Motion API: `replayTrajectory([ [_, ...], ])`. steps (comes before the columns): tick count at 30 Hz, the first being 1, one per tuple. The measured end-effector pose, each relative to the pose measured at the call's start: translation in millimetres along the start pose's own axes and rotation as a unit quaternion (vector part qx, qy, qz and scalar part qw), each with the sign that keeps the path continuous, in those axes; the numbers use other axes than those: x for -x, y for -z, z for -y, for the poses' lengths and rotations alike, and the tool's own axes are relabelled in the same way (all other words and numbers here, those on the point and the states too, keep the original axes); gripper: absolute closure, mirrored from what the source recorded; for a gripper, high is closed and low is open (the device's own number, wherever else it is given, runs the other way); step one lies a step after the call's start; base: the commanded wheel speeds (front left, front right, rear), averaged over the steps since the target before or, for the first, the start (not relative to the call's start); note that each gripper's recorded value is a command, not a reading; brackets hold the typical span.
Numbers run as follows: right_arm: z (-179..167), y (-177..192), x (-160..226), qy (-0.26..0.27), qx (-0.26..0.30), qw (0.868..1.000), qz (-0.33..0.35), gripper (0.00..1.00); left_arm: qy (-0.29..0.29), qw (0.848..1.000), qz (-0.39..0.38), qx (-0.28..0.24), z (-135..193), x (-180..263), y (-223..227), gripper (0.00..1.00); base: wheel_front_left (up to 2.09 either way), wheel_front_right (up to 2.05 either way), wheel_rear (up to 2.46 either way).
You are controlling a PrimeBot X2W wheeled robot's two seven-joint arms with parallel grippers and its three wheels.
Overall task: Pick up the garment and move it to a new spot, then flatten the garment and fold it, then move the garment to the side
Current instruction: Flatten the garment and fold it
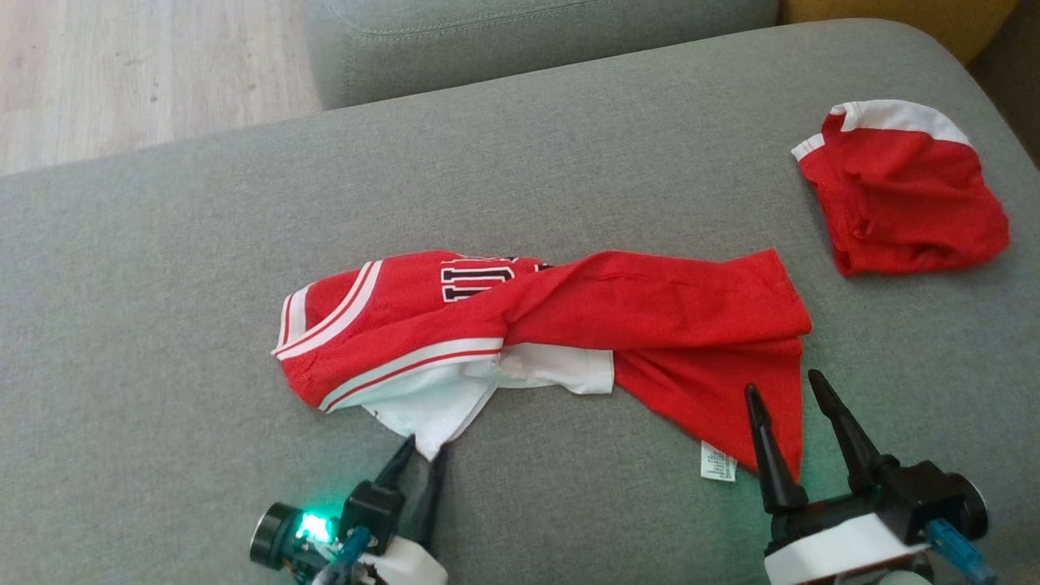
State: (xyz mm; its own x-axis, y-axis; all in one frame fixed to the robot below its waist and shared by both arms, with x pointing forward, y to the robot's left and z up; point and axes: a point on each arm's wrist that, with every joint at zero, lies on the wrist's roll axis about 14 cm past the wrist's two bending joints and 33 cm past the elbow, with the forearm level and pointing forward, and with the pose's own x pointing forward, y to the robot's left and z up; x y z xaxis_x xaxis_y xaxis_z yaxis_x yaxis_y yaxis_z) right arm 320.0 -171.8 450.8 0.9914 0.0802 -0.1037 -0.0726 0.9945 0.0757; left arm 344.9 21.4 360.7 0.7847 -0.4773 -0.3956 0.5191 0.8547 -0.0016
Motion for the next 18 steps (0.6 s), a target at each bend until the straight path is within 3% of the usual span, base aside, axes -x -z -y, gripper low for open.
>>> replayTrajectory([
  [2,0,0,0,0.000,0.000,1.000,0.000,0.00,0.000,1.000,0.003,-0.001,0,-2,-3,0.68,0.00,0.00,0.00],
  [4,0,0,0,0.000,0.000,1.000,0.000,0.00,0.000,1.000,0.005,-0.001,0,-2,-4,1.00,0.00,0.00,0.00],
  [11,0,-3,0,-0.001,0.001,1.000,0.006,0.00,-0.004,1.000,0.017,-0.003,-2,0,-12,1.00,0.00,0.00,0.00],
  [18,6,2,-2,0.002,-0.004,1.000,-0.002,0.00,-0.058,0.992,0.114,-0.013,-34,11,-69,1.00,0.00,0.00,0.00],
])
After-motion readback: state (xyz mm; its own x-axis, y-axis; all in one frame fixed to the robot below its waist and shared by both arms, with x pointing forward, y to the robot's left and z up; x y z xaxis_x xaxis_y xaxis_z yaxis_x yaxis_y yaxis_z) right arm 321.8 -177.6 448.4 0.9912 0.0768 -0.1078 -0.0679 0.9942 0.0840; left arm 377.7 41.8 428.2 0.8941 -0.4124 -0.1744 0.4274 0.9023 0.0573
